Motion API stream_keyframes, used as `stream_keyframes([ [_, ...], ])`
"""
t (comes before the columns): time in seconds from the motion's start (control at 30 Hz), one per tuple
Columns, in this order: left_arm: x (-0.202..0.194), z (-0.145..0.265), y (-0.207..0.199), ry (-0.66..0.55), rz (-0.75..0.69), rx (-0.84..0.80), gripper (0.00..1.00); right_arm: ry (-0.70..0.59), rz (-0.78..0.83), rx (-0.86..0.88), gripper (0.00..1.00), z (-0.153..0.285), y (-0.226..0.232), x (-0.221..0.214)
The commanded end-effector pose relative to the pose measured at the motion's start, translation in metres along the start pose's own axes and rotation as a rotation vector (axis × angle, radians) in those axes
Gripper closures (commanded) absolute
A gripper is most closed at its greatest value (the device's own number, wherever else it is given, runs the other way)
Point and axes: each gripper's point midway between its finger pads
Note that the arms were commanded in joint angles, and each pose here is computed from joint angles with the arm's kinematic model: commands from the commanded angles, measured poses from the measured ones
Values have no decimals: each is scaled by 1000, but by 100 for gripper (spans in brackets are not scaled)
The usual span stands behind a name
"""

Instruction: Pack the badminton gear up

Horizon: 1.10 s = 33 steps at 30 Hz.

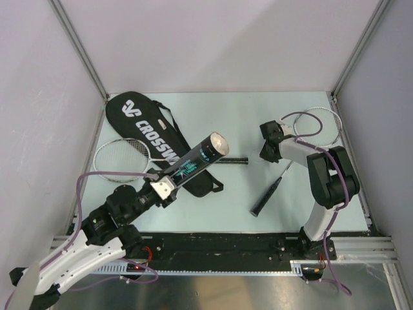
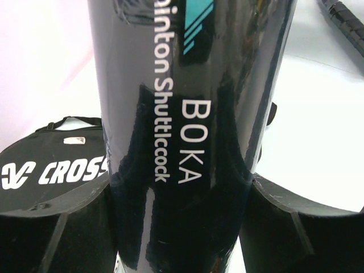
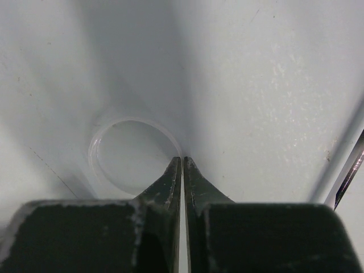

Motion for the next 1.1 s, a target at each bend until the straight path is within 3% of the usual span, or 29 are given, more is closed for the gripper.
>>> stream_keyframes([
  [0.0, 29, 3, 8, -109, 30, 36, 51, -4, 56, -62, 99, -1, -8, 1],
  [0.47, 20, -2, 8, -77, 15, 39, 51, -198, -8, 83, 100, 67, -11, 54],
  [0.73, 14, -7, 6, -39, -34, 23, 50, -363, -20, 386, 100, 153, 6, 90],
  [1.07, 9, -11, -1, -11, -145, -33, 50, -435, 113, 998, 100, 284, 37, 86],
])
Point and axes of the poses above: each gripper's point midway between its finger pads, its own z axis back along the fingers, its own y axis along the line the jaws close on, x = y × z, and after that the axes turned 11 degrees about z, right-handed
